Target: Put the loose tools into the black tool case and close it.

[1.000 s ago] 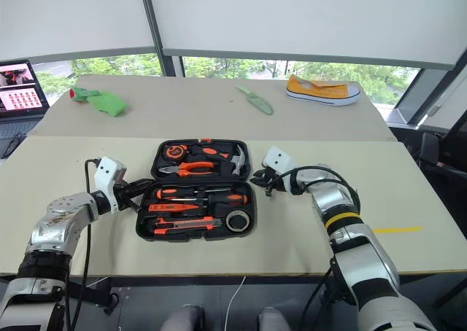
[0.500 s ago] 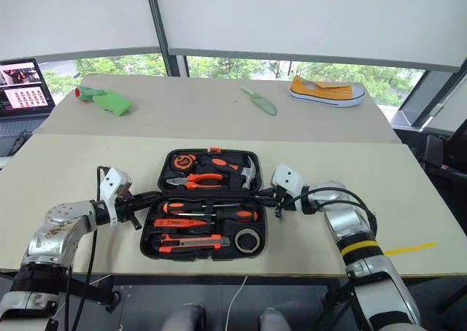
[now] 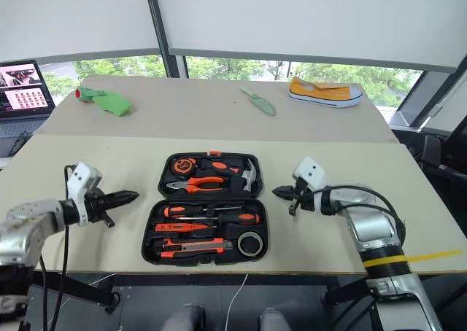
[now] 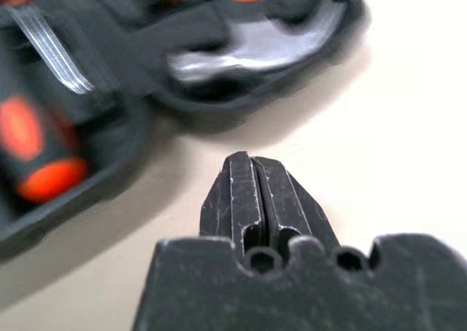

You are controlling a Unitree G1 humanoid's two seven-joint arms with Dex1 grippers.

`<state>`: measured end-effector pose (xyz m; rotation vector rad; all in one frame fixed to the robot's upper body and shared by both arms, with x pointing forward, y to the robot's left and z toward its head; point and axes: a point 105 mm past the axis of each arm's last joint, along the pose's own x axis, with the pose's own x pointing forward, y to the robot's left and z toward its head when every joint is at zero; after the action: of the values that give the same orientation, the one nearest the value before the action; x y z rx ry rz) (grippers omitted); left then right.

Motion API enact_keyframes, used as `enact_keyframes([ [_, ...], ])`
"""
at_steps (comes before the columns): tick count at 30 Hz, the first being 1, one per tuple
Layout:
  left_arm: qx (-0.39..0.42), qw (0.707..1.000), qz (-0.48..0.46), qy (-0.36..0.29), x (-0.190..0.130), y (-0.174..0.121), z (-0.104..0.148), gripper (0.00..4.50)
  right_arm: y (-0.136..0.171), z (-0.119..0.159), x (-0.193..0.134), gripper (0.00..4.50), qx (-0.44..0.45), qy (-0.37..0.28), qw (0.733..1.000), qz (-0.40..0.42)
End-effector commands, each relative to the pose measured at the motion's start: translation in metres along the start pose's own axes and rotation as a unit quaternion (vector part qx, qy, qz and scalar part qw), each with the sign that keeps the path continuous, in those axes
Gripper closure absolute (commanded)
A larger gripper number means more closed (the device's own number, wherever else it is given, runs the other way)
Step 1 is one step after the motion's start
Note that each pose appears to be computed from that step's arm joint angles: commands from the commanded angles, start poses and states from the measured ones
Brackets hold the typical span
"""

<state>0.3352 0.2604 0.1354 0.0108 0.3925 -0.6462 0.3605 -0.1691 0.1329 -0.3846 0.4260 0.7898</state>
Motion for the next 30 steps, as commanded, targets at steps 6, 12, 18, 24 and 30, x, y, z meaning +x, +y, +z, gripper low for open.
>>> enact_keyframes([
  [6, -0.076, 0.994, -0.020, 0.075, 0.025, -0.018, 0.024, 1.04, 0.004, 0.048, 0.002, 1.99, 0.143, 0.044, 0.988, 0.033],
  [12, -0.069, 0.992, -0.005, 0.104, 0.040, -0.018, 0.024, 0.69, 0.000, 0.055, 0.024, 0.99, 0.178, 0.064, 0.982, 0.021],
  [18, -0.066, 0.993, 0.010, 0.098, 0.046, -0.012, 0.028, 0.69, 0.003, 0.054, 0.039, 0.99, 0.194, 0.074, 0.978, 0.023],
  [24, -0.078, 0.993, 0.024, 0.089, 0.048, -0.006, 0.028, 1.50, 0.005, 0.044, 0.055, 2.07, 0.224, 0.092, 0.970, 0.016],
  [30, -0.092, 0.993, 0.014, 0.072, 0.056, -0.010, 0.025, 3.77, 0.000, 0.043, 0.059, 4.14, 0.309, 0.082, 0.947, 0.004],
])
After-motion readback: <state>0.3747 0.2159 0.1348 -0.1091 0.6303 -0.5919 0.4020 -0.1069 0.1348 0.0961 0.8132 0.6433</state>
